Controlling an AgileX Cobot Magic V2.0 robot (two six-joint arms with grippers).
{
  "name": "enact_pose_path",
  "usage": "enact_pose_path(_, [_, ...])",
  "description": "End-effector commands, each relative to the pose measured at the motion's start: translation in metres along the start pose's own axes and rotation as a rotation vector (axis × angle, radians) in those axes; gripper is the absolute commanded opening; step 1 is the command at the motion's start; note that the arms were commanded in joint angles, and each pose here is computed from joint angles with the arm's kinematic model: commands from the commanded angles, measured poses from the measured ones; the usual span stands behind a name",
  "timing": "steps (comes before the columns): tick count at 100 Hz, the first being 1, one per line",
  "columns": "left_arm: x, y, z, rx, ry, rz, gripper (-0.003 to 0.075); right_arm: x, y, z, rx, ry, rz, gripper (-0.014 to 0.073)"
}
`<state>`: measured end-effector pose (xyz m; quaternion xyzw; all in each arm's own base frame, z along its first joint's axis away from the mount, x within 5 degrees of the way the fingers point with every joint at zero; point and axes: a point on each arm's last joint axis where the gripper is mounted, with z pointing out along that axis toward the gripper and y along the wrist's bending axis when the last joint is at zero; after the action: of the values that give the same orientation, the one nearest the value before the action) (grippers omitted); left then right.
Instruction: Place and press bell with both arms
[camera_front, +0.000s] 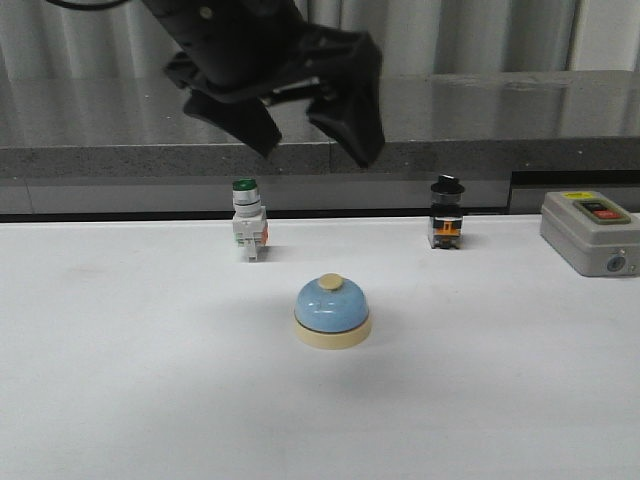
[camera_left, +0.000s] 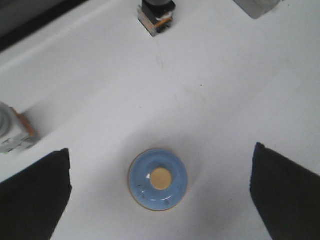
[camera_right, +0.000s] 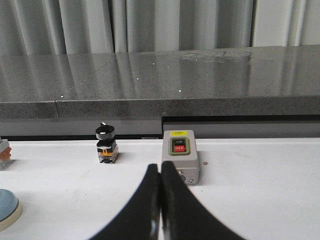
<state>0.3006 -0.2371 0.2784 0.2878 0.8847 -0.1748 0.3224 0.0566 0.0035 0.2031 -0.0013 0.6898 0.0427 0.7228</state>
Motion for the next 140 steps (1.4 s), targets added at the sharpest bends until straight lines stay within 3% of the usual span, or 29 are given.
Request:
enact_pose_path(1, [-0.015,0.006,-0.043,-0.016,-0.159,-0.026,0.0660,-0.013,0.000,-0.002,0.003,-0.113,-0.009,-0.0060])
enact_pose_path(14, [-0.002,0.023,-0.075,-0.052,-0.217,-0.087,0.0621,-0.013,0.000,-0.002,0.003,-0.113,-0.009,-0.0060])
enact_pose_path(56, [0.074,0.068,-0.165,-0.247,-0.430,-0.292,0.0619,-0.013,0.000,-0.002,0.003,-0.113,-0.009,-0.0060])
enact_pose_path(89, [0.129,0.057,-0.222,-0.364,-0.620,-0.320,0.0619,-0.013,0.000,-0.002,0.003,-0.113,-0.009,-0.0060])
enact_pose_path(116, [0.143,0.045,-0.240,-0.381,-0.696,-0.303,0.0615,-0.013,0.000,-0.002,0.003,-0.113,-0.009,-0.0060])
enact_pose_path(130, [0.143,0.046,-0.240,-0.381,-0.694,-0.303,0.0520,-0.013,0.000,-0.002,0.003,-0.113,-0.009,-0.0060])
enact_pose_path(140, [0.142,0.046,-0.240,-0.381,-0.696,-0.303,0.0360,-0.013,0.000,-0.002,0.003,-0.113,-0.009,-0.0060])
